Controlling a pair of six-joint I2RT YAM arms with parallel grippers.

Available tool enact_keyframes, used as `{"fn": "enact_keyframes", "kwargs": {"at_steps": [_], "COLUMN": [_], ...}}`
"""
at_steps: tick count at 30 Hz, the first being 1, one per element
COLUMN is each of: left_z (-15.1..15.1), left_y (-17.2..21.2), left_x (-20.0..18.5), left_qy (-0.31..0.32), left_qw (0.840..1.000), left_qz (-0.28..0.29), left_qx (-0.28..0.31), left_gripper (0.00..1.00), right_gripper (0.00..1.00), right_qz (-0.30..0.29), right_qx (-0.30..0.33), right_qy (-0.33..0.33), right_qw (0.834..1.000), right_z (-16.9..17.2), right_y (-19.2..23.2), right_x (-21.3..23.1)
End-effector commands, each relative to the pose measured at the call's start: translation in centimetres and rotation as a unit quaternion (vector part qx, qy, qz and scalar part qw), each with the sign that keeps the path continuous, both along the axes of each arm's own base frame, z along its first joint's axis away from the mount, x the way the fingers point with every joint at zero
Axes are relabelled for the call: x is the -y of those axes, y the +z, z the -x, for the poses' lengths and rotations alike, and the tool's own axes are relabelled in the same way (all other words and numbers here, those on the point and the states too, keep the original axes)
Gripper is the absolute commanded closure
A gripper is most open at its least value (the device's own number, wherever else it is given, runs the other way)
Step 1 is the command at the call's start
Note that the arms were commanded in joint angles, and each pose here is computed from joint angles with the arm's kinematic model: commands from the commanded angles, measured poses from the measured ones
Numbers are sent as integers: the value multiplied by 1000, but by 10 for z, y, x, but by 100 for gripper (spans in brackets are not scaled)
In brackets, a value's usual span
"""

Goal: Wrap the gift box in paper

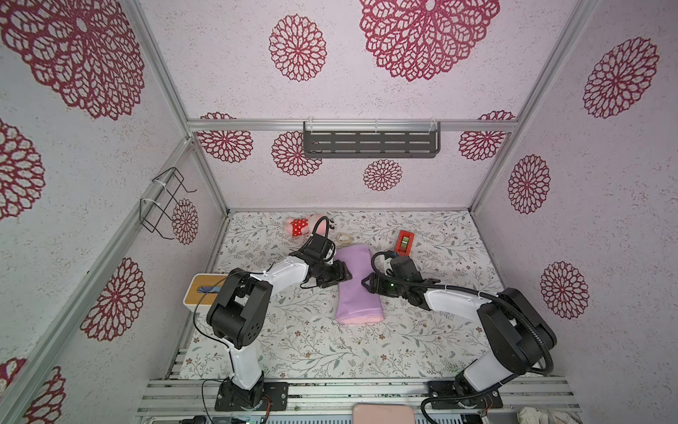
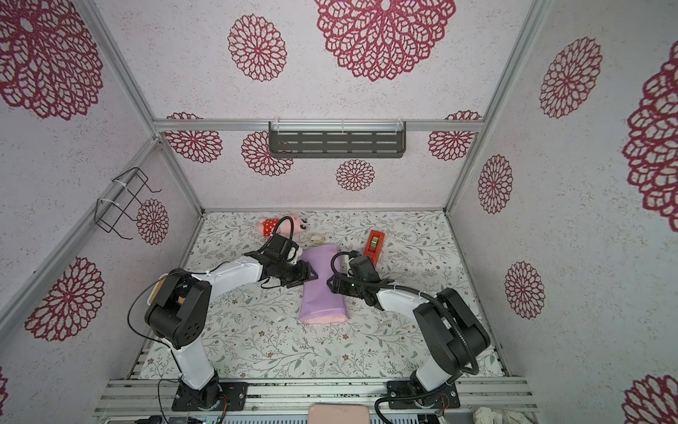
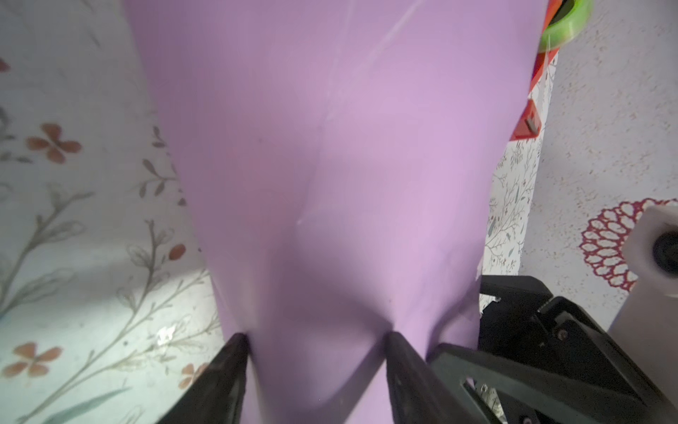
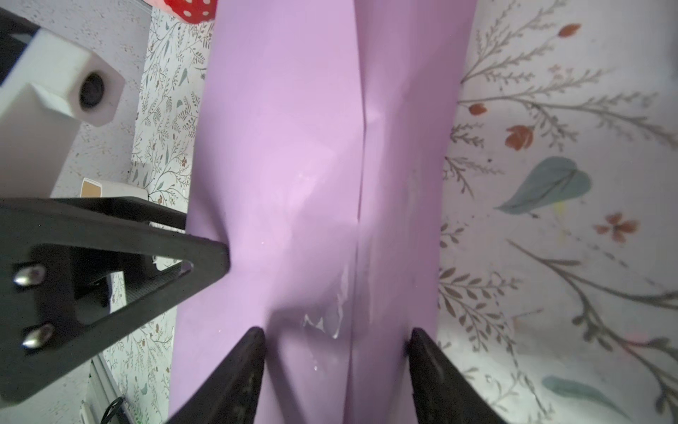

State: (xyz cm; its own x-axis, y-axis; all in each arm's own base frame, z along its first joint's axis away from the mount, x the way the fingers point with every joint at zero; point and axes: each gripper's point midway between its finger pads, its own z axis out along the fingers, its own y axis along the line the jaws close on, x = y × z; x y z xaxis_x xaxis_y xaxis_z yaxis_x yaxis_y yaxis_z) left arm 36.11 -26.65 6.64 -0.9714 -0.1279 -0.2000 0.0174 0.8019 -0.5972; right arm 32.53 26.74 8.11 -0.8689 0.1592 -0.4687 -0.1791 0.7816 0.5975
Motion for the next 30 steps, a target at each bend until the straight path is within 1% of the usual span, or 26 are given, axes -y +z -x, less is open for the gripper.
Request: {"fn": "enact_keyframes", "kwargs": {"at_steps": [1, 4, 6, 7, 9, 12, 15, 17, 21, 22, 23, 26, 30], "left_z": [-8, 1, 15, 23, 36, 48, 65, 77, 87, 89, 92, 94, 97], "left_y": [8, 26, 39, 43, 49, 49, 44, 36, 24, 22, 17, 12, 5], "left_x": [-7, -16, -18, -19, -21, -23, -23, -20, -18, -17, -15, -11, -7], "left_qy": [6, 13, 12, 12, 12, 10, -6, -28, -46, -51, -60, -75, -90], "left_qw": [1000, 999, 998, 997, 995, 994, 994, 994, 993, 993, 993, 991, 990], "left_qz": [2, 8, 32, 47, 66, 72, 62, 45, 22, 19, 13, -1, -18], "left_qx": [15, 42, 57, 64, 75, 82, 95, 101, 102, 103, 104, 108, 110], "left_gripper": [29, 16, 9, 7, 5, 4, 6, 8, 11, 12, 14, 19, 21], "right_gripper": [27, 11, 3, 1, 1, 1, 1, 1, 2, 4, 5, 8, 14], "right_qz": [17, 47, 48, 47, 44, 42, 40, 38, 38, 42, 45, 62, 87], "right_qx": [23, 35, 34, 33, 33, 32, 30, 29, 26, 26, 25, 24, 21], "right_qy": [6, 19, 32, 36, 46, 51, 56, 58, 61, 63, 65, 67, 70], "right_qw": [1000, 998, 998, 998, 997, 997, 997, 997, 997, 997, 997, 996, 994], "right_z": [-10, 1, 16, 23, 38, 47, 56, 60, 63, 63, 64, 63, 64], "right_y": [12, 19, 22, 22, 21, 20, 17, 14, 8, 5, 4, -3, -18], "right_x": [7, 20, 25, 27, 27, 27, 26, 25, 22, 20, 20, 20, 24]}}
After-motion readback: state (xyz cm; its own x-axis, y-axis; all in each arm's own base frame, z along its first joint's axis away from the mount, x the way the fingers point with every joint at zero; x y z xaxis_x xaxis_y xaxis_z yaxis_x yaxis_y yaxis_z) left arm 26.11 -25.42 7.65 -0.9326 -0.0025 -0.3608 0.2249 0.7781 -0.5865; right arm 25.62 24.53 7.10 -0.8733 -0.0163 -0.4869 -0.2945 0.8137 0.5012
